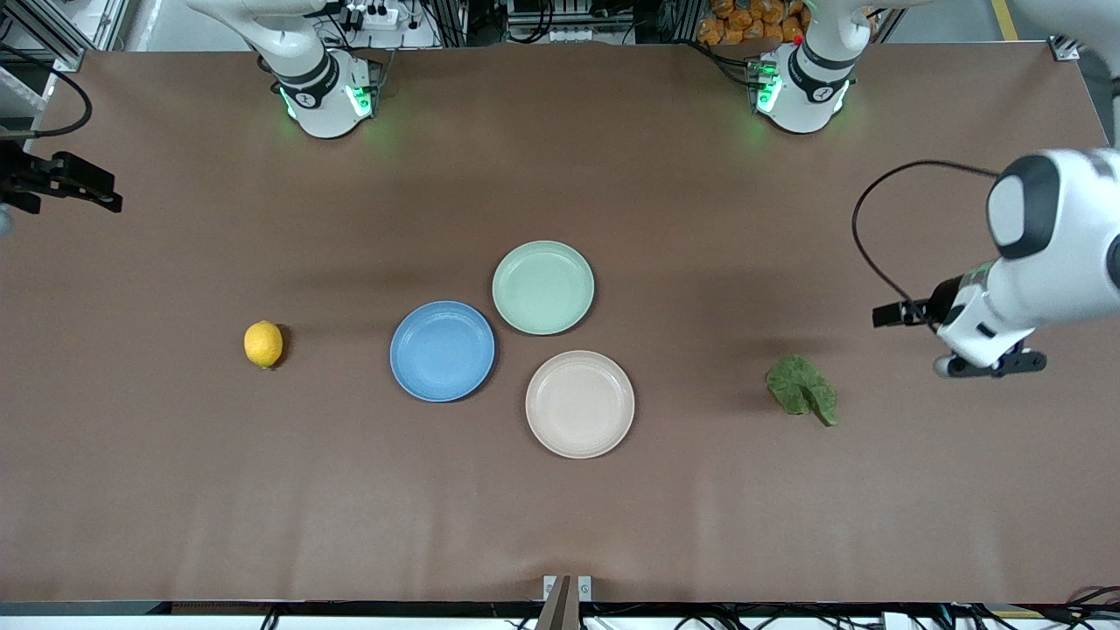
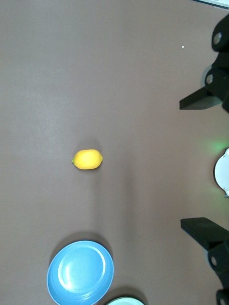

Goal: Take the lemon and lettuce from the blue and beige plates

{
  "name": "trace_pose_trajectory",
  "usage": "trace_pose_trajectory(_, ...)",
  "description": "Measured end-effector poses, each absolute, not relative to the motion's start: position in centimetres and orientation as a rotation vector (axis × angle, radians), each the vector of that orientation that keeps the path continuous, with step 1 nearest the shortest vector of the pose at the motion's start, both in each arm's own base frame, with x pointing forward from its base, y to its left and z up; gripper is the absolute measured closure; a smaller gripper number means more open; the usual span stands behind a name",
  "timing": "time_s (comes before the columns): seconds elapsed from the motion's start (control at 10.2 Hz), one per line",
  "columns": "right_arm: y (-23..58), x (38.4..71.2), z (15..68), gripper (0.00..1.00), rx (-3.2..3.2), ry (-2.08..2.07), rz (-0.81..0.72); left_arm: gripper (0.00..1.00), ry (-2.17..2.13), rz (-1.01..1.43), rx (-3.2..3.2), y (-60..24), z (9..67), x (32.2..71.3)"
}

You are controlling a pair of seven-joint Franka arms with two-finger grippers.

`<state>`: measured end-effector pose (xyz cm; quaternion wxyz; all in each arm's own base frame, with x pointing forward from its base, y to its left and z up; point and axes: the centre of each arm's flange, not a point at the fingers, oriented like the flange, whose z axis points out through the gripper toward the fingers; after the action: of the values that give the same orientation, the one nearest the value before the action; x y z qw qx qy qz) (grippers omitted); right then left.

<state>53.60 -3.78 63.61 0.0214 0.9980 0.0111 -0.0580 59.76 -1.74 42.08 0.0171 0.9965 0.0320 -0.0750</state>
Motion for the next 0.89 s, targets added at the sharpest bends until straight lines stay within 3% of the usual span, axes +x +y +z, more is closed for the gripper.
trace_pose_trajectory(0.89,-2.9,52.9,66.8,0.0,3.14,0.047,-0.062,0.0,0.047,0.205,3.093,-2.9,57.3,57.6)
